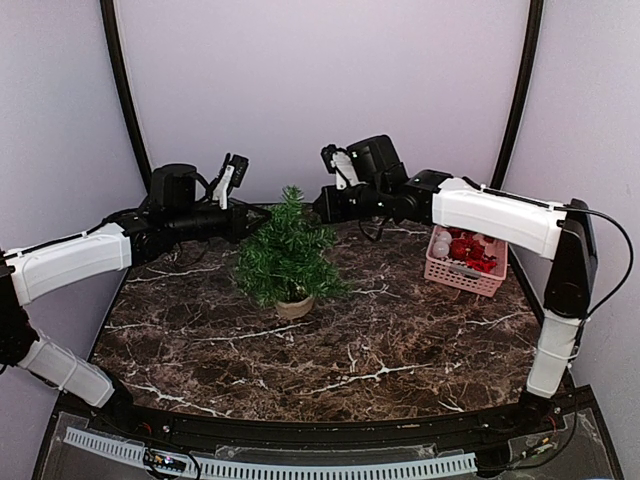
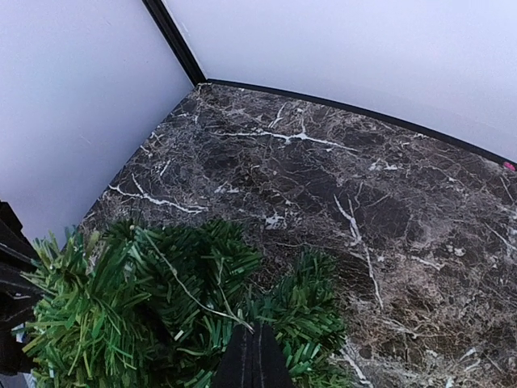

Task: Decorate the small christmas tree
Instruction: Wrap the light string in the gap of the branches.

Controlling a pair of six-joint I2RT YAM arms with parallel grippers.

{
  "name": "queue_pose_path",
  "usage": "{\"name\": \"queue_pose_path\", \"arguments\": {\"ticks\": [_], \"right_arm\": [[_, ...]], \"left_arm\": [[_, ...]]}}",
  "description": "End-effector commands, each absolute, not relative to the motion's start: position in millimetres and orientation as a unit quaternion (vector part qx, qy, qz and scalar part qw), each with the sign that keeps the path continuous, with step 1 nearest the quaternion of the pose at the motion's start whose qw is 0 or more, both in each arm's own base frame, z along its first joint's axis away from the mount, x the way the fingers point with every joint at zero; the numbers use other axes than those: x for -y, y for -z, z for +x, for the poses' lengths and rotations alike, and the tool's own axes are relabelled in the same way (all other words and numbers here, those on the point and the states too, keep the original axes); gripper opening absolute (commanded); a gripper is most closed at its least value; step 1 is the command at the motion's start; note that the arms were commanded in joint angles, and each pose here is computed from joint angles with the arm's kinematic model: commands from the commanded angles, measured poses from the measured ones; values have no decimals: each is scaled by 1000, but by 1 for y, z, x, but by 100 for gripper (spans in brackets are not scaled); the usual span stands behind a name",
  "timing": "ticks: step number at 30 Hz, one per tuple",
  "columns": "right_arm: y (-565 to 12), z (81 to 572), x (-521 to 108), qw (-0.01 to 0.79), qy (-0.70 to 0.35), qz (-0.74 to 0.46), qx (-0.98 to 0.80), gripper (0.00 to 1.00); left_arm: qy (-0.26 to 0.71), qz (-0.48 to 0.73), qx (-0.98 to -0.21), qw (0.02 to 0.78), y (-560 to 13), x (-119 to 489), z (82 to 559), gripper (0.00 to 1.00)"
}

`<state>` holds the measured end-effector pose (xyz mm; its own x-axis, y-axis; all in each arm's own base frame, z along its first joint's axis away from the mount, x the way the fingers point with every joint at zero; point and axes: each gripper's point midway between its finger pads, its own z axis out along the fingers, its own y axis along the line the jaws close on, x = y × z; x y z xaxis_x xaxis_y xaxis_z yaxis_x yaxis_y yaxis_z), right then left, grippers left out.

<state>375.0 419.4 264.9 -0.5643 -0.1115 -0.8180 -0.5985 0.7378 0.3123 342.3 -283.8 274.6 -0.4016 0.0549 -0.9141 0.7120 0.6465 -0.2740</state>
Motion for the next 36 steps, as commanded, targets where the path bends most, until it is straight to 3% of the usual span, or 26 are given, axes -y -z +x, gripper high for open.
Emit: {"name": "queue_pose_path", "arguments": {"ticks": [1,5,17,36], "right_arm": [[-291,358,-422,431,-312,-216,-819,0],[-286,347,-426,421,-308,-222,-824,0],[-265,330,-414,406,-285,-210,-843,0],[-218,286,-429,335,-334,-215,-854,0]], "left_arm": [[327,246,-761,503,-285,279,339,5],[325,233,-765,505,-285,277,342,0],[312,225,-769,511,-284,271,343,0],[315,237,-764,511,-283,271,335,0]]}}
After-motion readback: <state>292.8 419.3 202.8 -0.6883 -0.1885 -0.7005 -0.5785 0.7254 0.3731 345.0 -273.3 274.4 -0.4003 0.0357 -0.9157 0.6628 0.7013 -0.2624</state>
